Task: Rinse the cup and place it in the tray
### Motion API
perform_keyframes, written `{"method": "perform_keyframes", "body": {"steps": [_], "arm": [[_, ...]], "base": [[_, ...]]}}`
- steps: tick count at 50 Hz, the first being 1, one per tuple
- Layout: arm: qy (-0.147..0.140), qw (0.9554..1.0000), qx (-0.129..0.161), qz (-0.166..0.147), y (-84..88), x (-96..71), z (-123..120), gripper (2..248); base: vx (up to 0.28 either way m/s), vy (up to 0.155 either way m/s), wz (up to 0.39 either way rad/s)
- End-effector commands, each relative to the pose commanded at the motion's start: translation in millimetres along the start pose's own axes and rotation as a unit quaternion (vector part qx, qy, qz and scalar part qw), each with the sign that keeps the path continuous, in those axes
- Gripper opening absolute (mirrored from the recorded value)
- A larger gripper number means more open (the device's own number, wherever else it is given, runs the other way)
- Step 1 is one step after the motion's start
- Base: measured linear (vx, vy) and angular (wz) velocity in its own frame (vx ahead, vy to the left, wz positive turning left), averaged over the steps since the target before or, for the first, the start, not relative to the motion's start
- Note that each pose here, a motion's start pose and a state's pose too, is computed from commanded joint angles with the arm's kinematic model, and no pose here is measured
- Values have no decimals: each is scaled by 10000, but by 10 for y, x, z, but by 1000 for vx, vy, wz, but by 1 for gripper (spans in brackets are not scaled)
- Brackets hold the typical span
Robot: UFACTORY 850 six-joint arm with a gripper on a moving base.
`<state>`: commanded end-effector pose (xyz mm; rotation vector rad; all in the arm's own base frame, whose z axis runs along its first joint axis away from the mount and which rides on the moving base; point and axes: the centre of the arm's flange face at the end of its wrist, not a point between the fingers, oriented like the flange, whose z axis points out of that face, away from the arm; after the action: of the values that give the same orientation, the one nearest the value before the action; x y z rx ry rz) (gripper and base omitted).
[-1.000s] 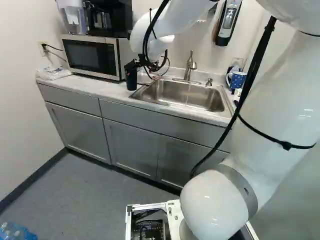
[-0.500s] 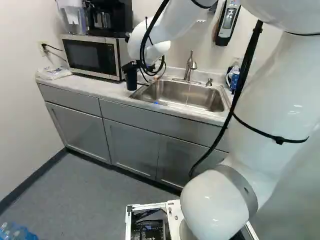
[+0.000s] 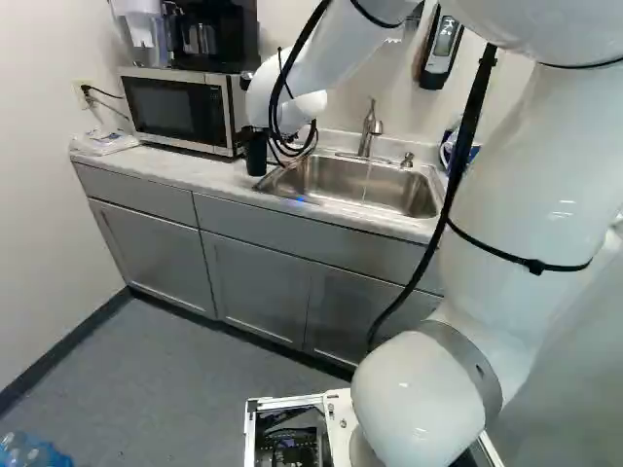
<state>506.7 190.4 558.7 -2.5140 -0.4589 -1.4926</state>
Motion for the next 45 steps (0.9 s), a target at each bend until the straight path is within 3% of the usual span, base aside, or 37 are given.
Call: {"method": "perform_keyframes", "body": {"steps": [45], "arm": [[679,9977,26,-11,-32,-194,321,247]], "base": [[0,0,0]]}}
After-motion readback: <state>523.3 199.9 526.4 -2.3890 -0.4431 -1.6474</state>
